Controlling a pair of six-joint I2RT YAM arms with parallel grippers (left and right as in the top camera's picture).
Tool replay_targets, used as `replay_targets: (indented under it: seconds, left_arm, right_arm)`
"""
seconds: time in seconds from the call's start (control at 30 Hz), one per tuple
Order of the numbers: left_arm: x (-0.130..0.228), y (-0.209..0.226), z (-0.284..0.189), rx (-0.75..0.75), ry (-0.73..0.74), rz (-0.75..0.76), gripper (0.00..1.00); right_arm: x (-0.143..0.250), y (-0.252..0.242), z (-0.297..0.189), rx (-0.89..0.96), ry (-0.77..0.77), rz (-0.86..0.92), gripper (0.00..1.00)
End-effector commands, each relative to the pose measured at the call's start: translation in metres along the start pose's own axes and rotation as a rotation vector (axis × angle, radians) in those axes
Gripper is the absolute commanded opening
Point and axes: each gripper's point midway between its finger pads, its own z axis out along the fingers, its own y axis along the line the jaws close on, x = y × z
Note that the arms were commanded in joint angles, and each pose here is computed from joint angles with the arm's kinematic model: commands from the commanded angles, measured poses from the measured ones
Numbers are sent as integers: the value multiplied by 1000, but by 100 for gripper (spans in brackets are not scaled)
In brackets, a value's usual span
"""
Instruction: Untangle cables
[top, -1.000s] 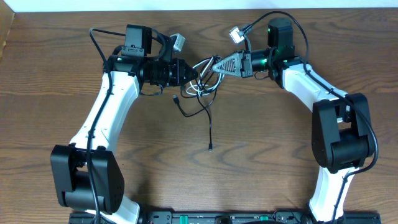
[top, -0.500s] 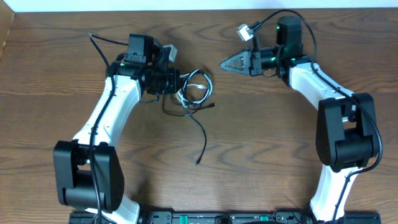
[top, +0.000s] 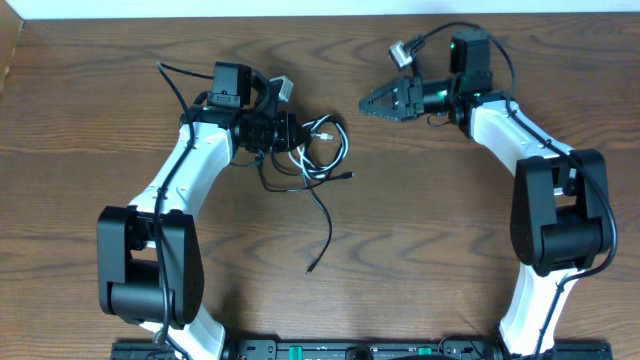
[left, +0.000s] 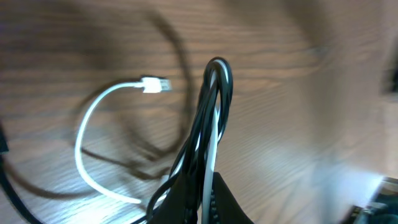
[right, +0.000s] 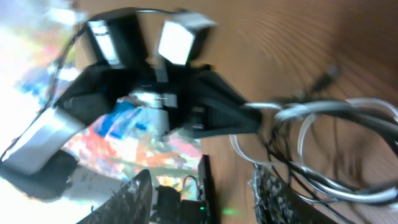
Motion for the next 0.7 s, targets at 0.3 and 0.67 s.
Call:
replay_targets:
  seconds: [0.3, 0.67]
  left_arm:
    - [-4, -42, -7, 241, 20, -108, 8]
    - [-2, -49, -9, 283, 32, -107, 7]
  right_arm:
    - [26, -39, 57, 240, 27, 53, 49]
    - [23, -51, 61, 323, -2, 42, 40]
